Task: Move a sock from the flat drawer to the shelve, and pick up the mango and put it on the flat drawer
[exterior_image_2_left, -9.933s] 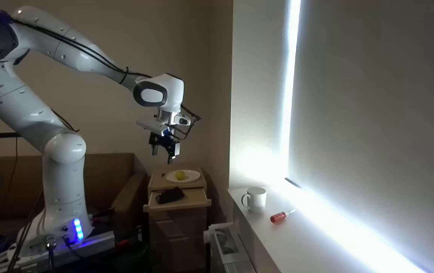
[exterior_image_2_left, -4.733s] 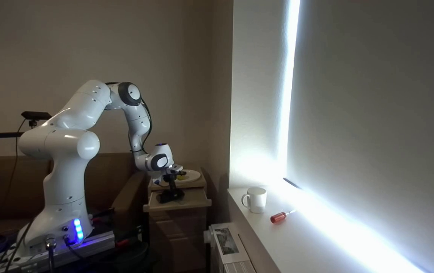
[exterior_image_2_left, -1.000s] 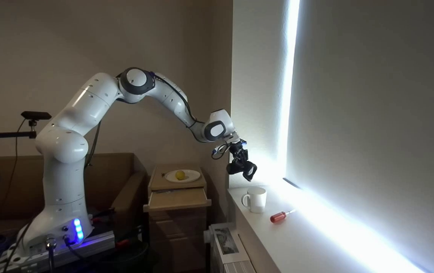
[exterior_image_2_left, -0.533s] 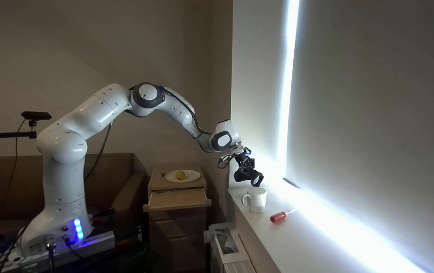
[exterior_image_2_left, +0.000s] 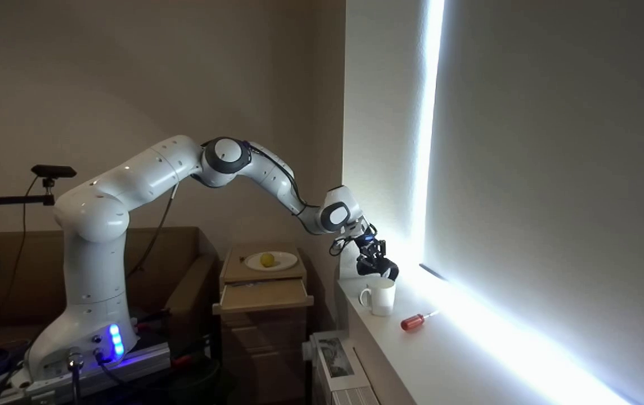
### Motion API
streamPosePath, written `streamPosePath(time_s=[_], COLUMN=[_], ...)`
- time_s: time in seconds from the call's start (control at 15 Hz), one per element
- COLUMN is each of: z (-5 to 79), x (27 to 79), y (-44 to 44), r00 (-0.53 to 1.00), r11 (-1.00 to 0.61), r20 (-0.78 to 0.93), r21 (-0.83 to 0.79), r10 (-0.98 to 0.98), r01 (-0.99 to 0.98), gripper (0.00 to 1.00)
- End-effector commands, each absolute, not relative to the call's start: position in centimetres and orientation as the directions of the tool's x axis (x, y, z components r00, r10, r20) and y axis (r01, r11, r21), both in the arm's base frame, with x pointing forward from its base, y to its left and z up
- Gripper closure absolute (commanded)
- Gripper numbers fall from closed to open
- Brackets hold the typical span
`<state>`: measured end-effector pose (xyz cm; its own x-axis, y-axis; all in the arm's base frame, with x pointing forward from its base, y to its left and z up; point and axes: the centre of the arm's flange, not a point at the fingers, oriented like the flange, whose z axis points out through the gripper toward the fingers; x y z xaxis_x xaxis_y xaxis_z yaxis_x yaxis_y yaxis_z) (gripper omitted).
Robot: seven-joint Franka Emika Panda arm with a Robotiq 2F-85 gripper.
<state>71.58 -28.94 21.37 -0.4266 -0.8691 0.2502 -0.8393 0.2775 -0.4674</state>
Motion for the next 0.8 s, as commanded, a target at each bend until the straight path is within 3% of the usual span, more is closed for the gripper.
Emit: streamPosePath(time_s=[0.0, 0.4, 0.73], z=[22.2, 24.6, 30.2], x=[72.8, 72.8, 70.2], y=[-30.2, -30.2, -30.1], r00=[-0.487, -0.492, -0.291], r11=[0.336, 0.387, 0.252], r20=[0.223, 0.154, 0.106], r21=[-0.487, -0.439, -0.284], r10=[-0.844, -0.857, -0.951], r01=[-0.806, -0.811, -0.925], gripper=[0.44, 0.02, 0.00])
